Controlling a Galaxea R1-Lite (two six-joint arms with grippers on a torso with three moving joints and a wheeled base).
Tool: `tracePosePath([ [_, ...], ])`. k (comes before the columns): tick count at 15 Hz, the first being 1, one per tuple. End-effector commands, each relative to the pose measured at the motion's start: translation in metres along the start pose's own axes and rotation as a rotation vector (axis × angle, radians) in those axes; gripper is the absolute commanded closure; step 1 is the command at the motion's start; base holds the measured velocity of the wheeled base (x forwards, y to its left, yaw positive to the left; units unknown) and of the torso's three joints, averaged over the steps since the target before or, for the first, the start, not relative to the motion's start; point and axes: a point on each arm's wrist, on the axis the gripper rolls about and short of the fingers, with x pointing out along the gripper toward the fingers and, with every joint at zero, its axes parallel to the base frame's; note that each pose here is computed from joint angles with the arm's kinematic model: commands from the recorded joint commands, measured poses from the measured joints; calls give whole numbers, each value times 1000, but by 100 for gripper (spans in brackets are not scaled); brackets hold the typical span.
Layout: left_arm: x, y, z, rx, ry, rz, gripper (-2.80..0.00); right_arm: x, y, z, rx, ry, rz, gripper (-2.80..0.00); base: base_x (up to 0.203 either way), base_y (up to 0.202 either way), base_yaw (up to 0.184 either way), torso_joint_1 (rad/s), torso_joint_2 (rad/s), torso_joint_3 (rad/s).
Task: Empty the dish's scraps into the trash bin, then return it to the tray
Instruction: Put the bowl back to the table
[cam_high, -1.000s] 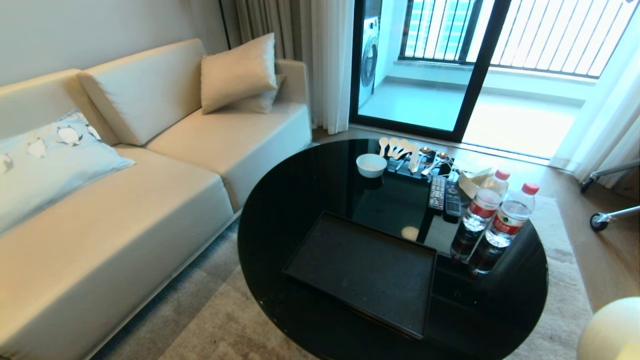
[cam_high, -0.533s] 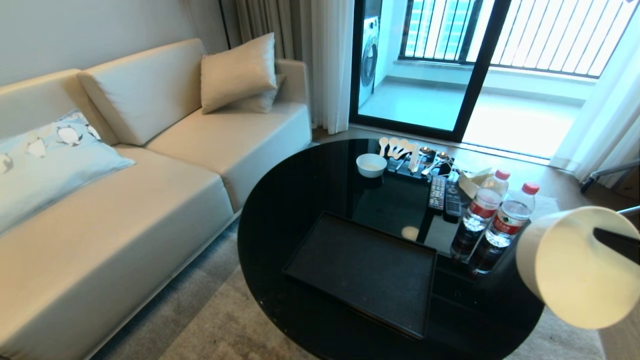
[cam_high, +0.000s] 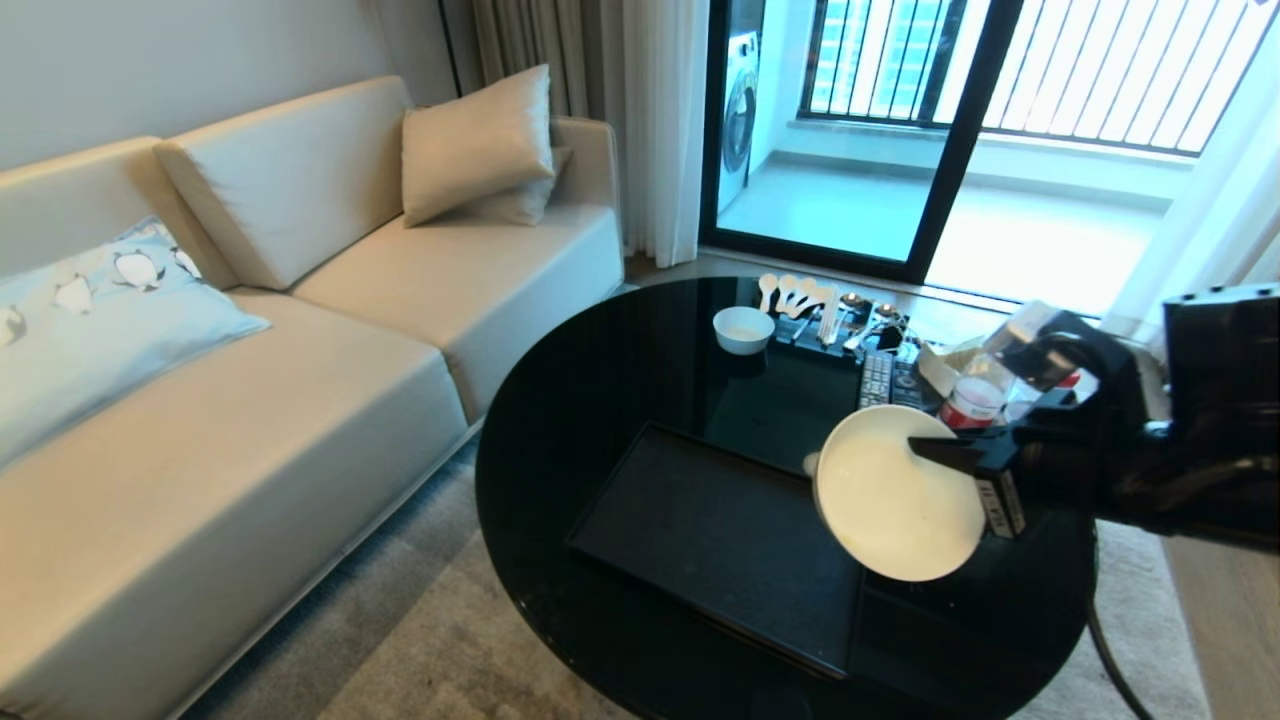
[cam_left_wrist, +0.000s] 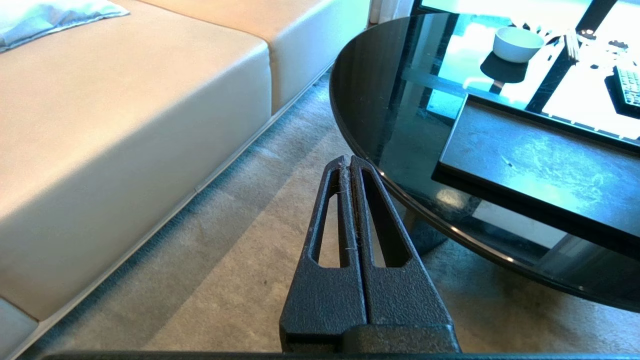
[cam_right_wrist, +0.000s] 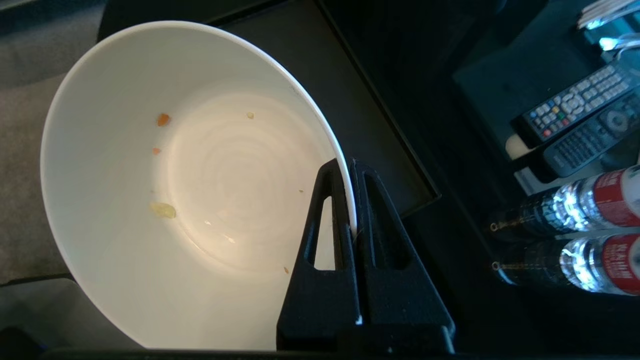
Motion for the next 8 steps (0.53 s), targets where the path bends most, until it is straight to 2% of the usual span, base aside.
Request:
tracePosePath([
  [1,0,0,0,-1,-1,1,0,60,13,-21,113,148,-3,0,0,0,0,0,0,0],
  [5,0,0,0,-1,-1,1,0,115,37,-30,400,271,-189,0,0,0,0,0,0,0],
  [8,0,0,0,-1,-1,1,0,133,43,-44,535,351,-242,0,0,0,0,0,0,0],
])
